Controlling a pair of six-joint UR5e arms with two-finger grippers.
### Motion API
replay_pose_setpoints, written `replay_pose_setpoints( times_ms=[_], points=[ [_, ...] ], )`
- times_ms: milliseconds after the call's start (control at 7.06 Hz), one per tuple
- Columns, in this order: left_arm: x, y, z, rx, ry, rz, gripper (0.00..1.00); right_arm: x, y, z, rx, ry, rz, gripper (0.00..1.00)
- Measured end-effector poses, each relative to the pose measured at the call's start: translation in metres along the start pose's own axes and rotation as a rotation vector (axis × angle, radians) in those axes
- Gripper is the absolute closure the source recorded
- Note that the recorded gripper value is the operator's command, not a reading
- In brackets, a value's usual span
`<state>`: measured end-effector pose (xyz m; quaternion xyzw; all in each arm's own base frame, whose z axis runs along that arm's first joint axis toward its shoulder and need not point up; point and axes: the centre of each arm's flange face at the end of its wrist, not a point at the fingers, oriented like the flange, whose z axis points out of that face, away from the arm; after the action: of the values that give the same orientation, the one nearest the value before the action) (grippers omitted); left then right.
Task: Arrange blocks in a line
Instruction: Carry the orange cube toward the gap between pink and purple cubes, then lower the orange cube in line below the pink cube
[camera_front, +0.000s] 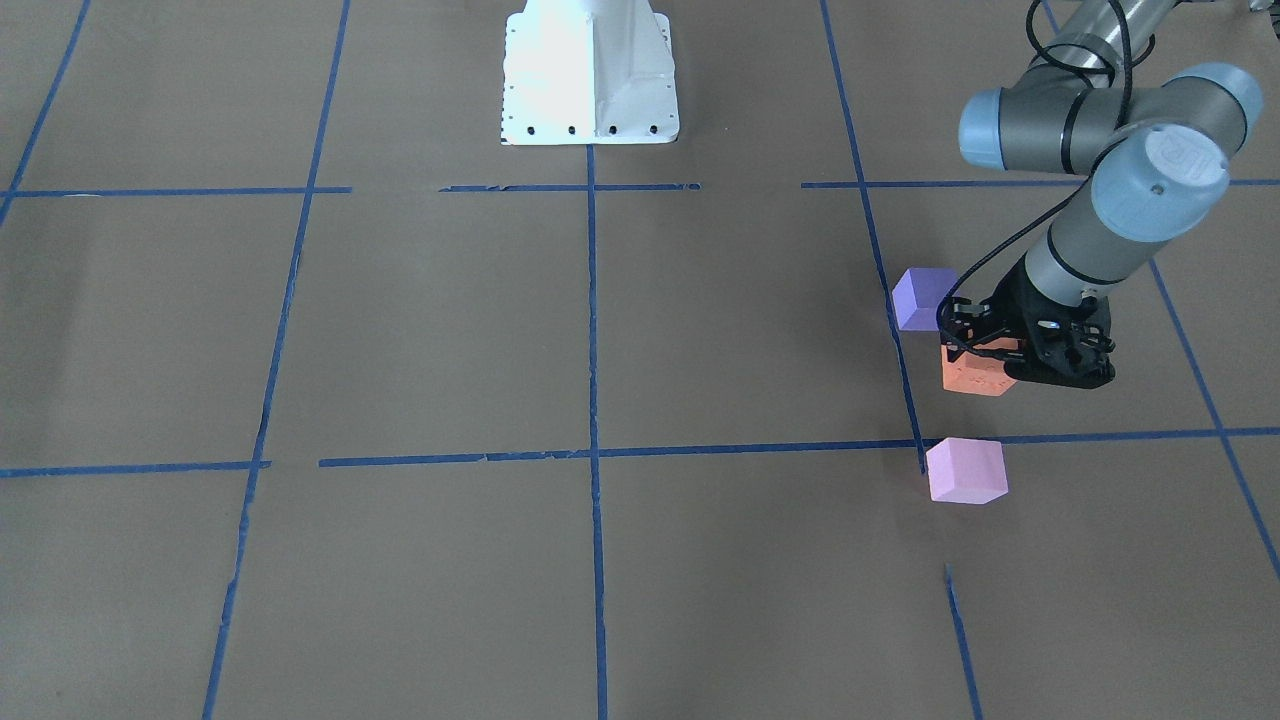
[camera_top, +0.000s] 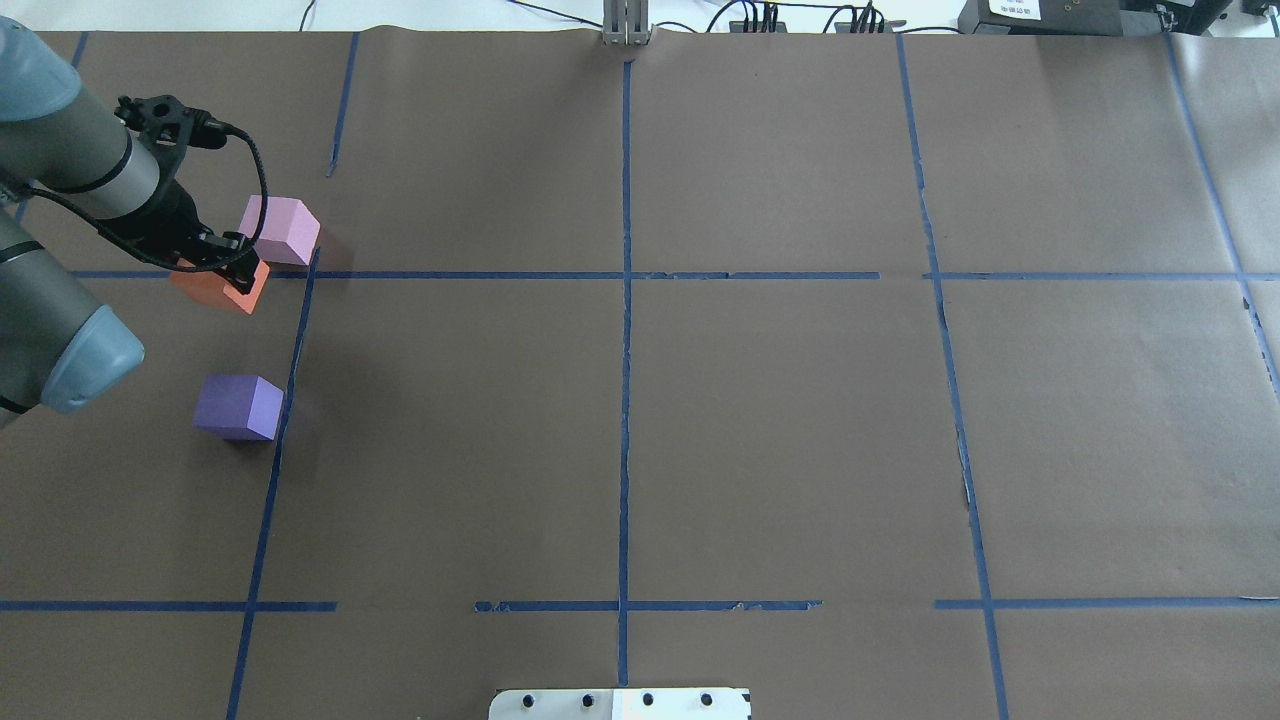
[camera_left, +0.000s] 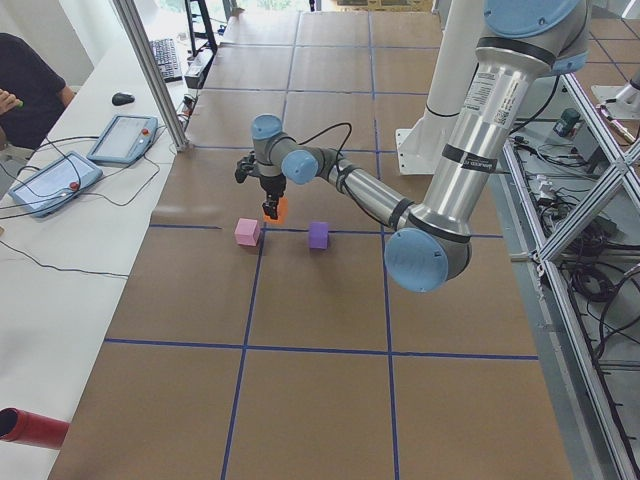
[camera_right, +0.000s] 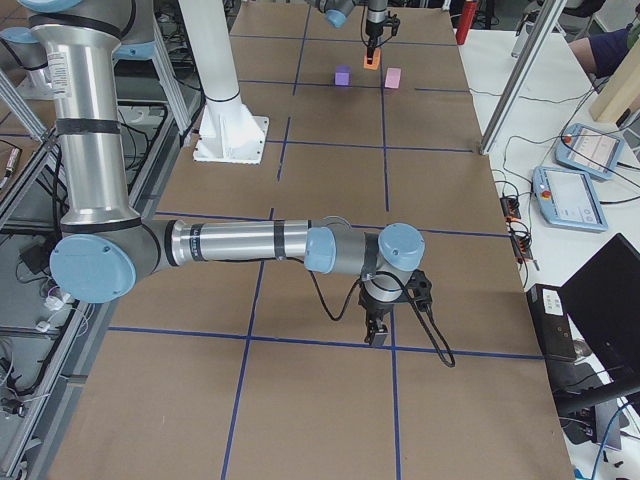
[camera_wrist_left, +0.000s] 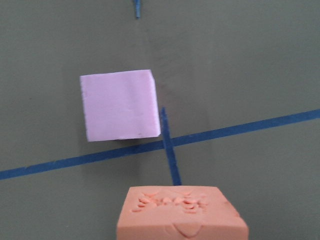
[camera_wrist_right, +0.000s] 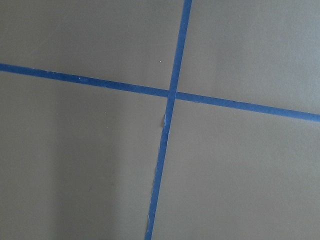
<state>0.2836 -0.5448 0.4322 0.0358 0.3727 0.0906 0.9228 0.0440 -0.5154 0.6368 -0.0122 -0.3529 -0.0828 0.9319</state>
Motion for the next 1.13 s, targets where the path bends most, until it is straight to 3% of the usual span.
replay_pose_setpoints(
  times_ms=[567, 1133],
  points=[
    [-0.013, 0.001, 0.031, -0.061, 0.052, -0.003, 0.84, 0.000, 0.000, 0.000, 0.000, 0.000, 0.000, 0.00],
    [-0.014, -0.016, 0.048, -0.072, 0.072, -0.063, 0.84, 0.000, 0.000, 0.000, 0.000, 0.000, 0.000, 0.00]
  ],
)
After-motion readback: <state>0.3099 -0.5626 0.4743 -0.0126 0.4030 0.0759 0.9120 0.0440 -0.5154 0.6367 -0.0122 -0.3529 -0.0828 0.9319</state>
